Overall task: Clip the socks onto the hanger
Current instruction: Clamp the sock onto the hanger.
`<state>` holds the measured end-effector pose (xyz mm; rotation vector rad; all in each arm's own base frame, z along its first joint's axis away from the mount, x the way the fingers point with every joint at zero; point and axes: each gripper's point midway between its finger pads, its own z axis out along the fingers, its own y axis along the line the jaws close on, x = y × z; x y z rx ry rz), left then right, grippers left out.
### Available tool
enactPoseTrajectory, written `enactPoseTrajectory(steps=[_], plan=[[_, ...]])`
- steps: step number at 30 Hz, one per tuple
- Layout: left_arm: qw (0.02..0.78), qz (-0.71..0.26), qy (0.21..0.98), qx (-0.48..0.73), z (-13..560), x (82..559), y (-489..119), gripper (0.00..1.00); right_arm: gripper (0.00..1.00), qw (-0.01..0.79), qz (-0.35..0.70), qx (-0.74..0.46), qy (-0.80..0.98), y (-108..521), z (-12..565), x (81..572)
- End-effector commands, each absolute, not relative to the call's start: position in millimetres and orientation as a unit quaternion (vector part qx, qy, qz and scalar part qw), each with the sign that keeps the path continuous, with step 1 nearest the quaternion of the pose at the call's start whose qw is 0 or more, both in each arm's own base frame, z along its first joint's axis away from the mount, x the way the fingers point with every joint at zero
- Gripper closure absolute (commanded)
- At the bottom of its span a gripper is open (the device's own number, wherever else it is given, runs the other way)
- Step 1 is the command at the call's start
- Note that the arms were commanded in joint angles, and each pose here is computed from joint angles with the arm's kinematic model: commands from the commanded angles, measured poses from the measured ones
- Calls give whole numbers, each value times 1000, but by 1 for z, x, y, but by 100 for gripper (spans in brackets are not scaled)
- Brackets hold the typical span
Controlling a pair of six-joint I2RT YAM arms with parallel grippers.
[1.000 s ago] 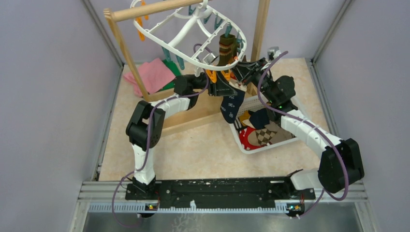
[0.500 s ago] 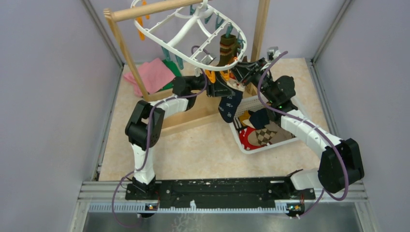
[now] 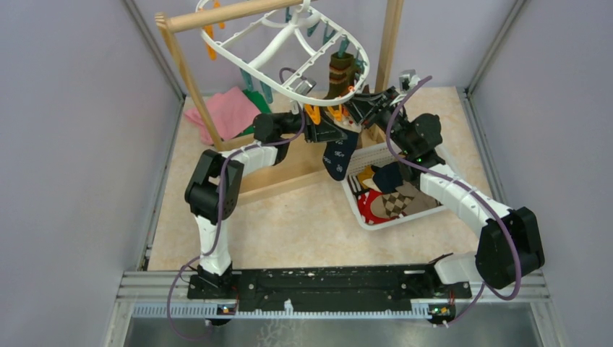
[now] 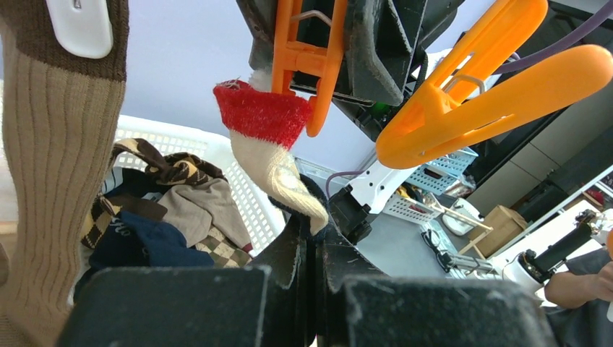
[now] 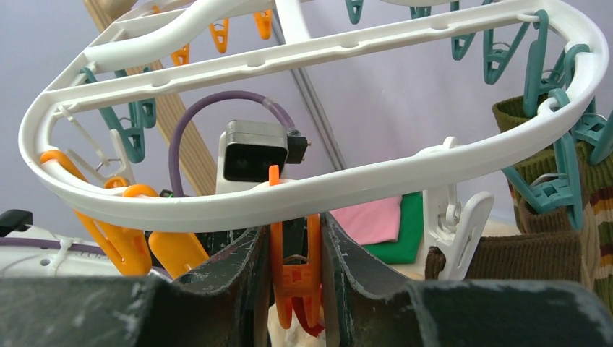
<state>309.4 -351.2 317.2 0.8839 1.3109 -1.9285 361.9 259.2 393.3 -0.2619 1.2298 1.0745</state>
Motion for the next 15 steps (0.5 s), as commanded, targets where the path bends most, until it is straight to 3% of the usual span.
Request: enactPoseTrajectory(steps=[1,15], plan=[[428,-708,372,421,365,275,-336,100,88,693,487,-121,518,257,411,358],[432,-708,361,427,376,264,-335,100,88,714,448,-126,523,253,407,369]])
